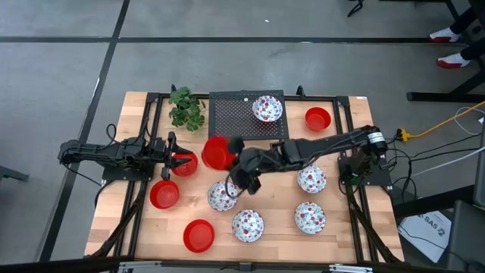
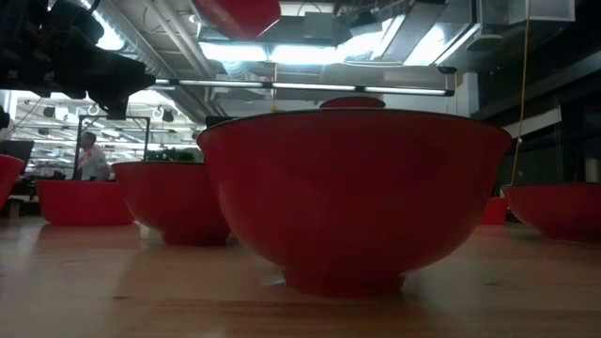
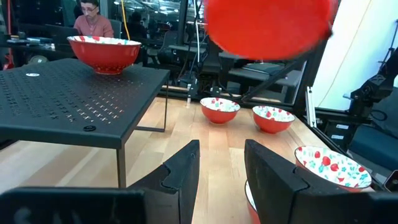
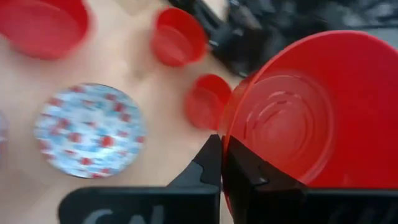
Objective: Pick & Place Mini bowls
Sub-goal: Put the red bowl on the shelf
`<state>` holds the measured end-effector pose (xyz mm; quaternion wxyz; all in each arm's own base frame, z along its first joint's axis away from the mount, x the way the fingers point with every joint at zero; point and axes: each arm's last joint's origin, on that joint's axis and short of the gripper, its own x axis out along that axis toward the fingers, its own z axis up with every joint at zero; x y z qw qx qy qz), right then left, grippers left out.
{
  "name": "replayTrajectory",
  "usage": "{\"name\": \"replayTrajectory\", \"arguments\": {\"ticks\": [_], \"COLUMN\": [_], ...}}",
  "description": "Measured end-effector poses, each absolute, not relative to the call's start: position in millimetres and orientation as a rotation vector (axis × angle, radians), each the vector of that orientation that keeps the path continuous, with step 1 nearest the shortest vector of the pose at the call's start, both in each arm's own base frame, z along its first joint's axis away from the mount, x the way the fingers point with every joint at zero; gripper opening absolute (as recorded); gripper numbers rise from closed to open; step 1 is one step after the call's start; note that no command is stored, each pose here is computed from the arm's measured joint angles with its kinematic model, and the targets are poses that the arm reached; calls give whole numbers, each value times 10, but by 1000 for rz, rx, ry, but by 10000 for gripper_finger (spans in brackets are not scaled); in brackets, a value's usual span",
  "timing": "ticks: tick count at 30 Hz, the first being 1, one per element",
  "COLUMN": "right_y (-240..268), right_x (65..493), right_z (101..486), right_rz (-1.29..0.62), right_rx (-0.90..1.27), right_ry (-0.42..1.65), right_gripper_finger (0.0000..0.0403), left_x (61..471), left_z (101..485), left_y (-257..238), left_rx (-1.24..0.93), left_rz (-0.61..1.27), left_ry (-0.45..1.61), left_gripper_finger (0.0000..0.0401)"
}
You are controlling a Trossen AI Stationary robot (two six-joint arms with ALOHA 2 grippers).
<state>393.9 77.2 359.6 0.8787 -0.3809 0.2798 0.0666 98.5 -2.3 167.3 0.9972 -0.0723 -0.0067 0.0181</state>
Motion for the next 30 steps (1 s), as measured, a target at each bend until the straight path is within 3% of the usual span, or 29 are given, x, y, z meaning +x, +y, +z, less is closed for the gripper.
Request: {"name": "replayTrajectory", "arguments": {"ticks": [10, 18, 30], "right_y": [328, -174, -790], "right_x": [3992, 4004, 3914], "right_z": [3708, 3687, 3542], "right_rz": [-62, -212, -188], "right_rx": [-795, -603, -398], "right_ry": [622, 662, 728], "right_gripper_finger": [10, 10, 10], "left_x": [985, 985, 985], "left_z": [1673, 1673, 1673], "left_y": [-22, -23, -23], "left_rx": [-145, -145, -145], "left_rz": [36, 36, 36], "left_ry": [-14, -14, -14], "left_gripper_finger": [123, 123, 123]}}
